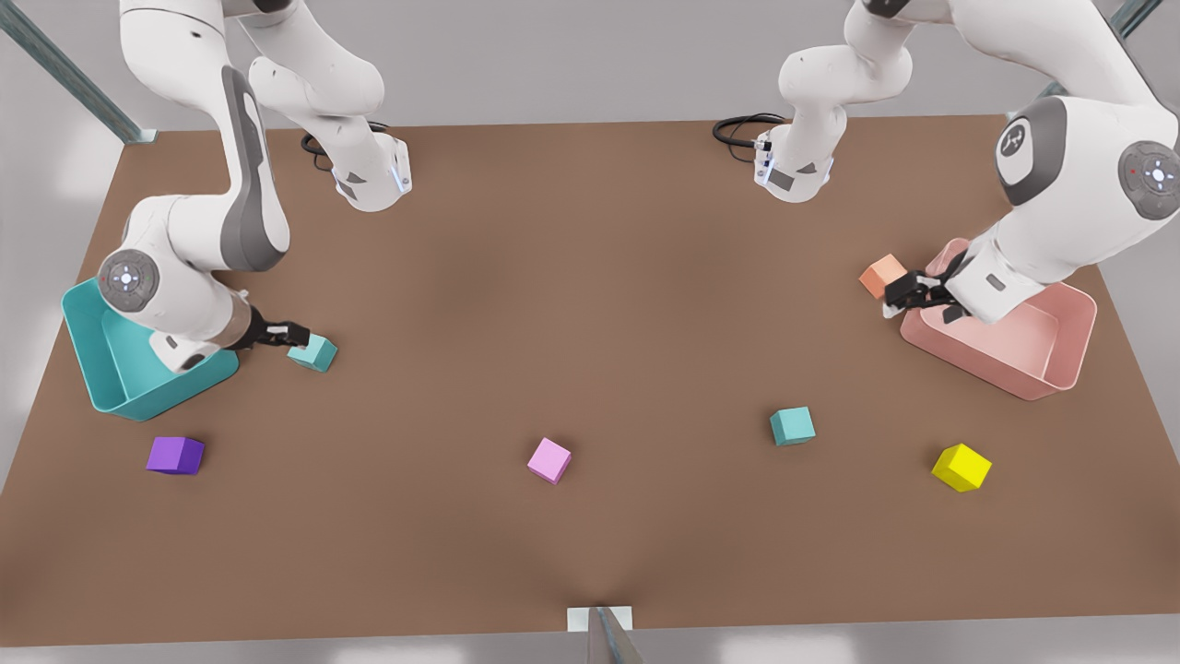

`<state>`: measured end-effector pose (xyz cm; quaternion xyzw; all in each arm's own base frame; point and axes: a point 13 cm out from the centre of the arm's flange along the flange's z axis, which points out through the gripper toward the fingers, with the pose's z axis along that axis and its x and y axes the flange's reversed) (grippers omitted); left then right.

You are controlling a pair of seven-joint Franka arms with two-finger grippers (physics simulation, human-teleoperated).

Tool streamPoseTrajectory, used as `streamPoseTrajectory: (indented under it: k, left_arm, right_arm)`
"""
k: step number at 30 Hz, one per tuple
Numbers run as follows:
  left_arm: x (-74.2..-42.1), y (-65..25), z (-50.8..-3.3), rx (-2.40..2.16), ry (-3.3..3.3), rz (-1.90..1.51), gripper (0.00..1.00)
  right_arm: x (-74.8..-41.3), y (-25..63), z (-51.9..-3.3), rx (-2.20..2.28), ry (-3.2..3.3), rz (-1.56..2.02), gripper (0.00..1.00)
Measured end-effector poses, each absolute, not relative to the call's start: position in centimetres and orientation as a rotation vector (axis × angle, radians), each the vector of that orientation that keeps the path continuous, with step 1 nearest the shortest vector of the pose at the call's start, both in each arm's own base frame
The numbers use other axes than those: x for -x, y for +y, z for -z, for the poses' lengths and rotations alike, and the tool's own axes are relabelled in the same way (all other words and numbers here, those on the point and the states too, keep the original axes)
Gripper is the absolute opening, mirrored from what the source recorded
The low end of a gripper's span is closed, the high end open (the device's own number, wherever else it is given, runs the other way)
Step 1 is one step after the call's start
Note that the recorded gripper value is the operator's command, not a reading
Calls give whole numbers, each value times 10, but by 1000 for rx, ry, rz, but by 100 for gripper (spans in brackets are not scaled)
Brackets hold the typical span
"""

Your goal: Stack the two blue cubes on top of each other

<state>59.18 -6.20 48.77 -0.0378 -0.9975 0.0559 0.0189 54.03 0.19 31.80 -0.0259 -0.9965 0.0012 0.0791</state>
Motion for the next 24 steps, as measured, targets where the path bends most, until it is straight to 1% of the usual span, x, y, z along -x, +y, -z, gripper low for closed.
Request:
streamPoseTrajectory:
  k: [3,7,12,14,16,19,24]
  left_arm:
    - [-602,-58,-485,101,-3123,-177,100]
    - [-604,-57,-473,102,-3110,-157,100]
    - [-604,-63,-418,139,-3007,-89,100]
    - [-603,-64,-397,150,-2971,-63,100]
    - [-605,-64,-391,154,-2968,-51,100]
    - [-607,-59,-381,141,-2961,-45,100]
    - [-610,-66,-338,143,-2910,-66,100]
  right_arm:
    - [-520,1,-302,210,-2925,35,100]
    - [-498,-22,-305,474,-2833,108,100]
    - [-467,-81,-250,790,-2628,138,100]
    - [-452,-82,-226,850,-2568,139,100]
    - [-451,-70,-211,871,-2551,136,100]
    - [-460,-48,-193,862,-2564,111,100]
    - [-468,-58,-167,854,-2594,33,100]
